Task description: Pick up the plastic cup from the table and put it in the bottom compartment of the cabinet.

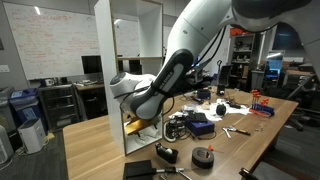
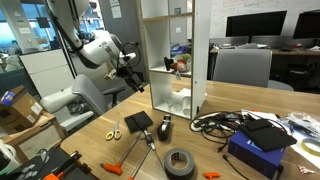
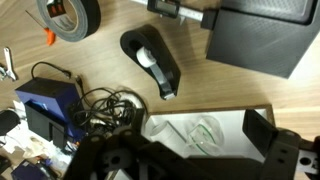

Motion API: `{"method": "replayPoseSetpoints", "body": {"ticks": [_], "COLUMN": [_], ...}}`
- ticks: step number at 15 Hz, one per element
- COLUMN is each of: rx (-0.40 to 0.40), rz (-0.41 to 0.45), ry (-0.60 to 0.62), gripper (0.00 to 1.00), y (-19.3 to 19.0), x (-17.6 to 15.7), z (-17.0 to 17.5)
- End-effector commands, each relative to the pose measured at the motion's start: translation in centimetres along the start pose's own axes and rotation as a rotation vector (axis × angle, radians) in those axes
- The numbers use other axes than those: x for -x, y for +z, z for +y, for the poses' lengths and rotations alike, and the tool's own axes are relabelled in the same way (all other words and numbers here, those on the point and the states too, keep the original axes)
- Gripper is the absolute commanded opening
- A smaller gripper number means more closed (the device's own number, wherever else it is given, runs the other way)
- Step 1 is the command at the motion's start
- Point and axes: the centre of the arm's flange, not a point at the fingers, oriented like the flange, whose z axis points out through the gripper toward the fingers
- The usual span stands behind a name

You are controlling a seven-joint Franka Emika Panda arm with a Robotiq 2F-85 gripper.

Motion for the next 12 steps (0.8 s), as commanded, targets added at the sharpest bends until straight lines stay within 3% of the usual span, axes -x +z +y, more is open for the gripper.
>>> {"method": "replayPoseSetpoints", "body": {"ticks": [1, 8, 12], "rx": [-0.115, -0.262, -0.262], "rz": [-0.127, -0.151, -0.072], "ry": [-0.101, -0.302, -0.308], "gripper": [1.0, 1.0, 1.0], "y": [-5.2, -9.4, -11.8], "x": [4.0, 7.4, 8.6], "z": [6.3, 16.9, 23.5]}}
